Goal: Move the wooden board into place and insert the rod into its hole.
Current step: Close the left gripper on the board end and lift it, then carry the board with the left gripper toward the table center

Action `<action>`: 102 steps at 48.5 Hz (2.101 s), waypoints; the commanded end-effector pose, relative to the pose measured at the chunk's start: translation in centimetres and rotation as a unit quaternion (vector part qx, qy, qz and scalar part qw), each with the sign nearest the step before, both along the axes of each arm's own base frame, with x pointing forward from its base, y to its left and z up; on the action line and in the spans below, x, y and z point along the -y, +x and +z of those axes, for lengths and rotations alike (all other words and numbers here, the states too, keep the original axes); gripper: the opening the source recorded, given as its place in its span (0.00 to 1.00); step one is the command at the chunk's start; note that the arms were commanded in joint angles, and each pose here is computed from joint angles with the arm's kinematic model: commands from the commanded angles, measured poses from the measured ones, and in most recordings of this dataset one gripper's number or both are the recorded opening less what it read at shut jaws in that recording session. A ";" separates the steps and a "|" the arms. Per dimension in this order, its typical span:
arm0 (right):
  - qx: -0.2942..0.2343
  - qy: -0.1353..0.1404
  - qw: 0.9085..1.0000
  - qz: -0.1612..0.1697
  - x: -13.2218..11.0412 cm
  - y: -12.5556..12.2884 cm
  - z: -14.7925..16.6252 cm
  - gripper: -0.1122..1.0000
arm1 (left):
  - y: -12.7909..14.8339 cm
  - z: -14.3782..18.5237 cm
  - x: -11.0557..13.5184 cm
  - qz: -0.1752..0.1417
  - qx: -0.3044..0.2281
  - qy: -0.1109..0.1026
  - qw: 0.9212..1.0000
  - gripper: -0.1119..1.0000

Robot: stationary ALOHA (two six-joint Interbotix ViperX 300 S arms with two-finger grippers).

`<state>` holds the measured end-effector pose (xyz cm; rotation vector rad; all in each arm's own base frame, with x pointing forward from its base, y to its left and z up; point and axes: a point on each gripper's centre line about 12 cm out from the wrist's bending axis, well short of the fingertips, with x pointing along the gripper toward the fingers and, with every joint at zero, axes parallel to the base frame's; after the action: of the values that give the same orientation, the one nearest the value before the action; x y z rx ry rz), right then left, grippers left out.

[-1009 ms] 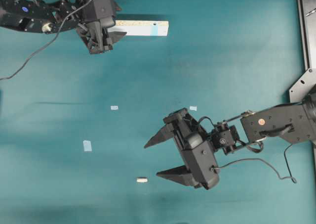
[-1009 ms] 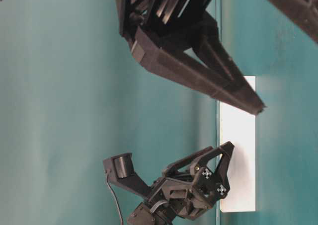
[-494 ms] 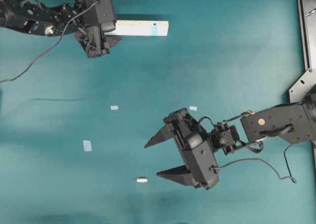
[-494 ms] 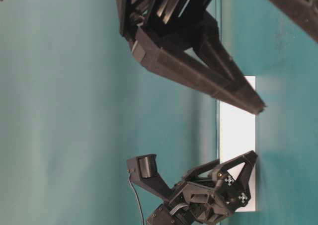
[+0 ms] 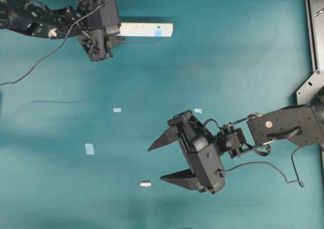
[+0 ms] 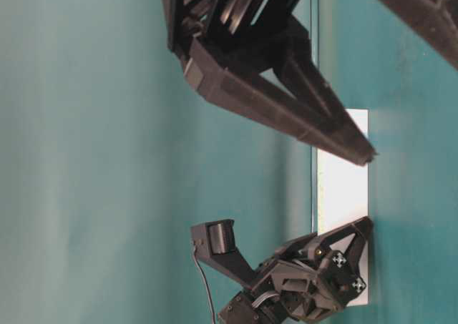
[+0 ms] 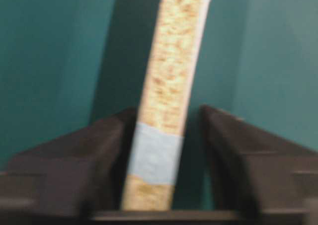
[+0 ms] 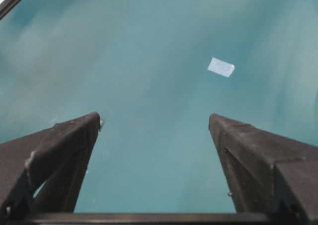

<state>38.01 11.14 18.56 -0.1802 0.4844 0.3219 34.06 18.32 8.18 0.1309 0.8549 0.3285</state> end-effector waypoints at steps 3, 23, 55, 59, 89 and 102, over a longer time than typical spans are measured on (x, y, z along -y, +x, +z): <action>0.030 0.007 1.000 0.002 -0.3 0.3 2.7 0.99 | 0.0 0.2 -0.4 0.000 0.001 0.006 1.000 0.35; 0.031 0.006 0.999 -0.003 0.2 -0.3 4.3 0.99 | 0.9 1.3 -0.8 0.002 0.016 0.010 1.000 0.32; 0.071 0.016 0.997 -0.023 2.0 -1.0 7.6 0.99 | 6.3 8.4 4.2 -0.049 0.024 -0.034 0.998 0.30; 0.071 0.016 0.997 -0.023 2.0 -1.1 7.6 0.99 | 7.1 8.4 5.2 -0.041 0.035 -0.053 0.997 0.30; 0.080 0.018 0.996 -0.022 2.0 -1.3 8.2 0.99 | 13.7 6.3 13.2 -0.065 0.087 -0.122 0.987 0.30; 0.085 0.019 0.996 -0.023 2.1 -1.4 8.6 0.99 | 16.8 5.7 14.5 -0.084 0.099 -0.120 0.984 0.30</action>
<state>36.66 9.14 25.65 -0.1632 0.3564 0.2713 49.31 4.09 11.72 -0.0528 0.7486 0.0815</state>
